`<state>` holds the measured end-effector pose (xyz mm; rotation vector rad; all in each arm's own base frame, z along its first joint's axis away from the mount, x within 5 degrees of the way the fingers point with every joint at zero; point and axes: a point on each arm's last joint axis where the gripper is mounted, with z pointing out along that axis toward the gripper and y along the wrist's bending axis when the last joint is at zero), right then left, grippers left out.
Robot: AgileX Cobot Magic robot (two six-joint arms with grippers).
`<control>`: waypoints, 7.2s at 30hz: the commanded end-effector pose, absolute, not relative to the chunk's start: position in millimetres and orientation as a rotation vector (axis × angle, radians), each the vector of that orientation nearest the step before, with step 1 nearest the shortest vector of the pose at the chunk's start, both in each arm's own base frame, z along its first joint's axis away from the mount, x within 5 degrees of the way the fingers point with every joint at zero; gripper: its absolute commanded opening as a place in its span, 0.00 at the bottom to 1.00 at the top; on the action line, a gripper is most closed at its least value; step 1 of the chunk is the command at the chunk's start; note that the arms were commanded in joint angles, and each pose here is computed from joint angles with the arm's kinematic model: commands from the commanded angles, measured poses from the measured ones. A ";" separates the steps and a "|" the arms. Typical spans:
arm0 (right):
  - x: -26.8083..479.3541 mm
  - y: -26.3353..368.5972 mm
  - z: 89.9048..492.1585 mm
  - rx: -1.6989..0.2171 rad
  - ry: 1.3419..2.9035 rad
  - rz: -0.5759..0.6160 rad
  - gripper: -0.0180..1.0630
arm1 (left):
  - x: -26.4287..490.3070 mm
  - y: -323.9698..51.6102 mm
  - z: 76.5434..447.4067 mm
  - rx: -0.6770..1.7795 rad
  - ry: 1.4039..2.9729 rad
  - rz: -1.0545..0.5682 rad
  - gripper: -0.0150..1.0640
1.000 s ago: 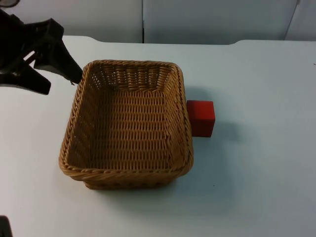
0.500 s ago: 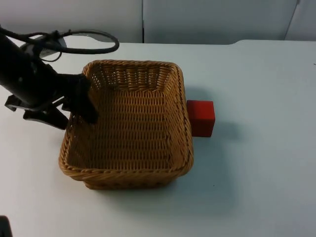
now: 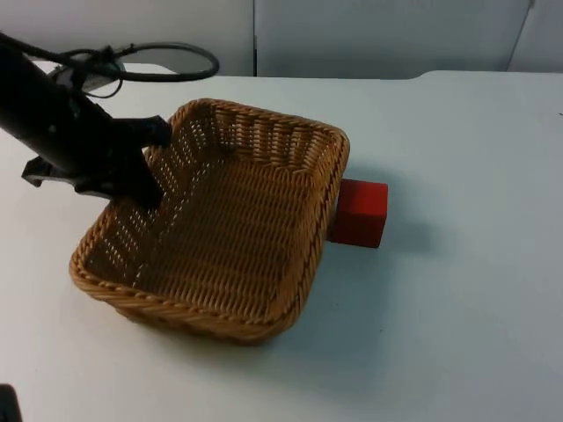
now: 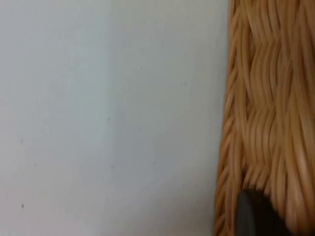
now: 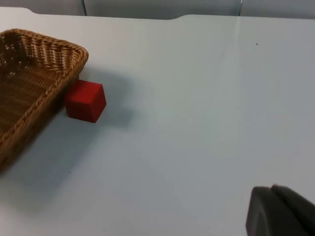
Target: Pick up the basket with the left hand and place the cube into the basket with the right hand.
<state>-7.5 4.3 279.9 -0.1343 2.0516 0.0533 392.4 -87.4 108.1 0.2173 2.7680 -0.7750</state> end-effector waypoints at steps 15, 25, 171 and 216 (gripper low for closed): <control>-7.3 4.2 279.2 -0.140 2.045 0.055 0.01 | 407.7 -99.5 191.9 0.175 2.644 -0.951 0.01; -7.3 4.2 279.2 -0.140 2.045 0.055 0.01 | 406.1 -99.4 201.2 0.185 2.621 -0.948 0.01; 365.2 144.0 116.7 -1.742 2.162 0.287 0.97 | 409.9 -97.7 201.2 0.159 2.597 -0.909 0.01; 412.0 146.7 193.7 -0.961 1.881 -0.258 0.02 | 416.2 -94.4 201.5 0.116 2.553 -0.845 0.01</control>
